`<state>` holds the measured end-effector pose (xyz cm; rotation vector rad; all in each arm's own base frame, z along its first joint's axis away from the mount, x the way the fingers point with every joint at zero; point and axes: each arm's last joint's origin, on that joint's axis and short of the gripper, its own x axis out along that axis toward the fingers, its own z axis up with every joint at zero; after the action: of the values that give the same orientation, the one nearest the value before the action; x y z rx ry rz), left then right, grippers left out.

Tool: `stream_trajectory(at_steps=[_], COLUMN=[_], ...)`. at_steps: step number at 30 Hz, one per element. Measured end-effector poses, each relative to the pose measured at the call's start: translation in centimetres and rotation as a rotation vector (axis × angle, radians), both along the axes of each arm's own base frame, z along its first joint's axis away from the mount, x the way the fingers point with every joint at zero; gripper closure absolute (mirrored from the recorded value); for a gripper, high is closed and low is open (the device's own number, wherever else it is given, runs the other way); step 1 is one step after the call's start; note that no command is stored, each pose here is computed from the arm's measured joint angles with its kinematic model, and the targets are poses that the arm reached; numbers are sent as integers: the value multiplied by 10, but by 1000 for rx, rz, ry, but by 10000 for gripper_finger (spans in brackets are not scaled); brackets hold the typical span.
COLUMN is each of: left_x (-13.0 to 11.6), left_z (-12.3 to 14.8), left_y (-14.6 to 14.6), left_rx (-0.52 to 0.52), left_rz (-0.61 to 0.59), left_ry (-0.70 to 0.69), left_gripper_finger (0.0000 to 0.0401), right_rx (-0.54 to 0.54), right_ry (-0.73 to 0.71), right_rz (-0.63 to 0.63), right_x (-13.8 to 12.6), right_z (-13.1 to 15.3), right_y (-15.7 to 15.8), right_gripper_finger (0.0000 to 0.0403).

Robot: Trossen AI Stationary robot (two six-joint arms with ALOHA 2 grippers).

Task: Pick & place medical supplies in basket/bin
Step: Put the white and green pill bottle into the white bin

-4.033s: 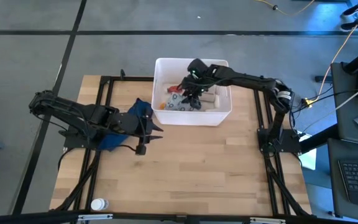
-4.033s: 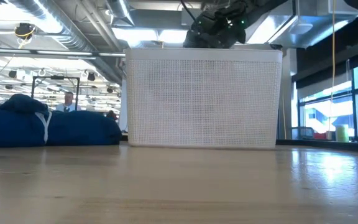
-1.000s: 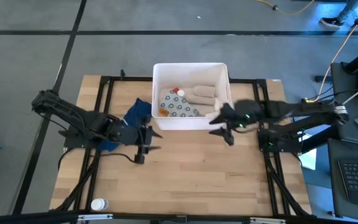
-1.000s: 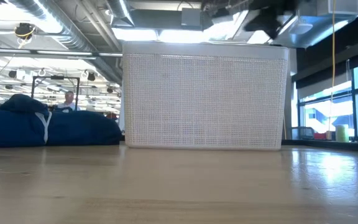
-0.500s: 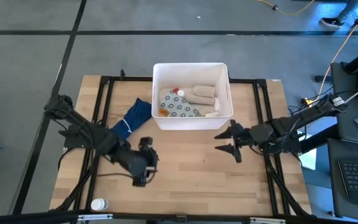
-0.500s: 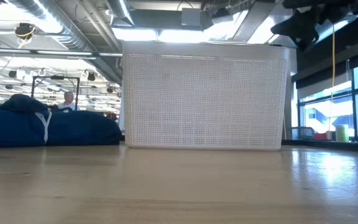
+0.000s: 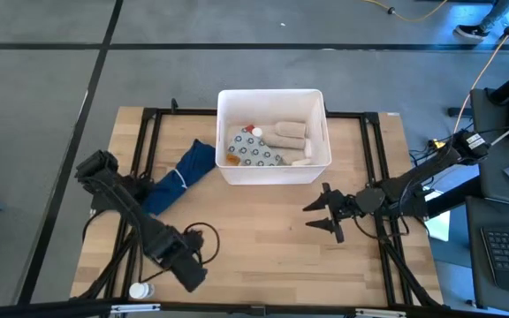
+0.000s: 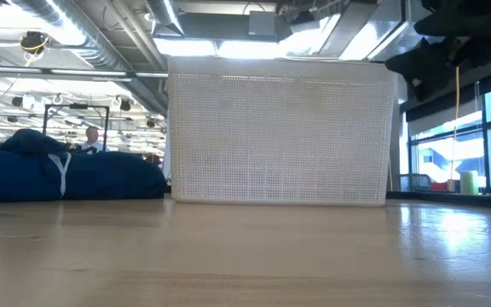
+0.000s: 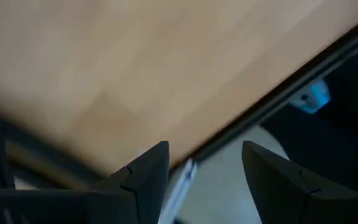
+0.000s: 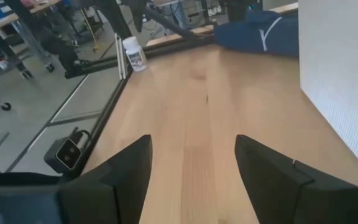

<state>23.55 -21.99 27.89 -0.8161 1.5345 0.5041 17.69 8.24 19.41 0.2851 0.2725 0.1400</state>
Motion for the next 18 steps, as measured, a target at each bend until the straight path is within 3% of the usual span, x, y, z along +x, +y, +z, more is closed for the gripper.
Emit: stream_trajectory(at_steps=[10,18], left_x=[-32,-41], left_z=[-7,-7], left_y=[-33,-40], left_rx=[-94,-54], left_rz=[168,144], left_ry=[281,236], left_gripper_finger=[205,205], right_rx=[10,-12], right_ry=[-20,-43], right_rz=[0,6], right_x=[2,2], right_z=[1,3], right_y=[1,1], right_gripper_finger=[171,171])
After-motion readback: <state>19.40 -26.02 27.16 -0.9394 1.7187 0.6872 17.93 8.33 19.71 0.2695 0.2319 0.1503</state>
